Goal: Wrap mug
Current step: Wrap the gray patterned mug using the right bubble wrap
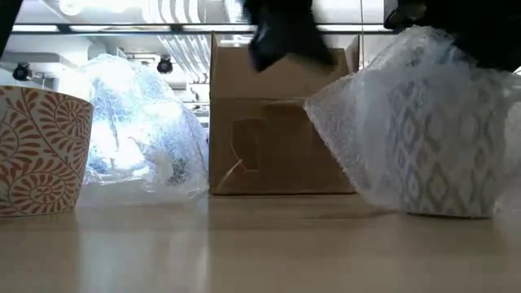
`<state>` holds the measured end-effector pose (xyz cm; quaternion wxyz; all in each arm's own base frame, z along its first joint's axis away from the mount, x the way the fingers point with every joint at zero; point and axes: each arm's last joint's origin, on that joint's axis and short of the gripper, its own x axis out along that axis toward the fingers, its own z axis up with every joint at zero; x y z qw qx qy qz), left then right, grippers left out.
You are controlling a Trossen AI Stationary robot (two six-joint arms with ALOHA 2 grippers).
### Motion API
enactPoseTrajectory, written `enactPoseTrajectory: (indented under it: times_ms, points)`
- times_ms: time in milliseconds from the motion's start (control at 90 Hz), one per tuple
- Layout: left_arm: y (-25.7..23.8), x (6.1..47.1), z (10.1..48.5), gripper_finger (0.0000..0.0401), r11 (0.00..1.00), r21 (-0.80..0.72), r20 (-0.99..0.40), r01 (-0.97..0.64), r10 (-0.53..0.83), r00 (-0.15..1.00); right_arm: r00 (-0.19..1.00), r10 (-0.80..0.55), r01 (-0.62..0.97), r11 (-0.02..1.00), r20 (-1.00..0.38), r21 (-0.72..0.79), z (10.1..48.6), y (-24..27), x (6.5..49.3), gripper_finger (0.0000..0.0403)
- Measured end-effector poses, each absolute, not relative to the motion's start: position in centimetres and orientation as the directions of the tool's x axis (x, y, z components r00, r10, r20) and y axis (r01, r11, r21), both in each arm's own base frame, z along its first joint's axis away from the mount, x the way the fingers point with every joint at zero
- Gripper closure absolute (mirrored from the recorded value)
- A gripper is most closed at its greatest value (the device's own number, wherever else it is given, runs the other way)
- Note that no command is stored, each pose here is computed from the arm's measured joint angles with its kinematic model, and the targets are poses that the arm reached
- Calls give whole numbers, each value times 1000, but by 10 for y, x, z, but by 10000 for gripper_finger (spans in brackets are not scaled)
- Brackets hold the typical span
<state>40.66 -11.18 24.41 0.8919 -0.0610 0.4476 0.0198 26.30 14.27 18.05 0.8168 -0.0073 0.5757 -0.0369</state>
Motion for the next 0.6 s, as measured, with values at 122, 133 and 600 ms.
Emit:
enactPoseTrajectory:
  times_ms: [122,133,600]
  points:
    - [-110,404,220,401,992,-68,-826,-108,4,564,344,-68,47,997,-936,-55,181,143,264,396]
    - [-110,404,217,401,992,-66,-826,-105,5,564,345,-68,47,997,-936,-56,181,143,264,396]
    - [-118,438,226,401,992,-114,-467,54,-102,879,379,-53,33,999,-924,-43,182,145,267,396]
